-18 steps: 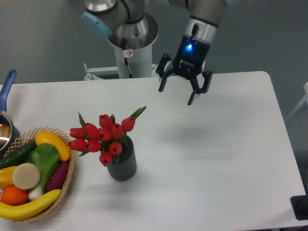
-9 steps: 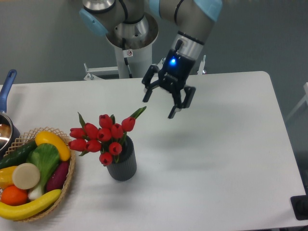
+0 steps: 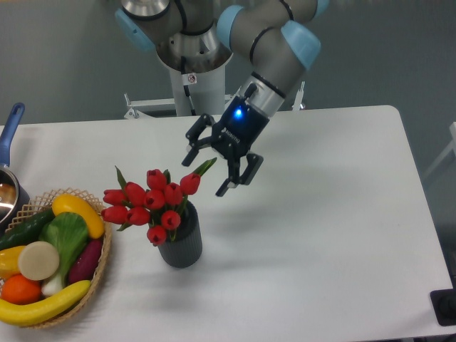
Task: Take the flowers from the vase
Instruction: 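Move the open gripper down toward the red tulip stems in the black vase, then lower the gripper around the tulip stems and close it on them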
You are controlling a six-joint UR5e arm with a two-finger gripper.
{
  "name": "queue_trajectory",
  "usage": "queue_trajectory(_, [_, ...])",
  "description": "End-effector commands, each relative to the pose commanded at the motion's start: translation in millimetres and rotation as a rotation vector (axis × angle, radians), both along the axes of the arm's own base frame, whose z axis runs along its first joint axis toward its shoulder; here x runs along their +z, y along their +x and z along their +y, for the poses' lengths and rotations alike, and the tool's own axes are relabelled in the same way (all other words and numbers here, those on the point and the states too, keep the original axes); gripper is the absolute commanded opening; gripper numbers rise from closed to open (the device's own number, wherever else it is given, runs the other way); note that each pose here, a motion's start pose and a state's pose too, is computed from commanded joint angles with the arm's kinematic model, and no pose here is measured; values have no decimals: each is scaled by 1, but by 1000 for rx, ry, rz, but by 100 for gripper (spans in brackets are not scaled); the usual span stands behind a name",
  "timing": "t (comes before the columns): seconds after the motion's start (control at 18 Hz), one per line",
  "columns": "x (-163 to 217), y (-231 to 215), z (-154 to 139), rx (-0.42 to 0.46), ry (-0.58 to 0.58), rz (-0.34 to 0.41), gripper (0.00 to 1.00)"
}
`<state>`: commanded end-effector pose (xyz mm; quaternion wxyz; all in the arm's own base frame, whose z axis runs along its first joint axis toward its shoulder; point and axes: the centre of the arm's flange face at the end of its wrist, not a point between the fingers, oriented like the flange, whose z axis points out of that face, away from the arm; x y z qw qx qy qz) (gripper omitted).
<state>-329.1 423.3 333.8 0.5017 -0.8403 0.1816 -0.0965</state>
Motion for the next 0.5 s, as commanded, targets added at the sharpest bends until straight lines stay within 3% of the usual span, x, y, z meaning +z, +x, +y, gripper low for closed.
queue_trajectory(0.5, [-9, -3, 25, -43, 18, -26, 100])
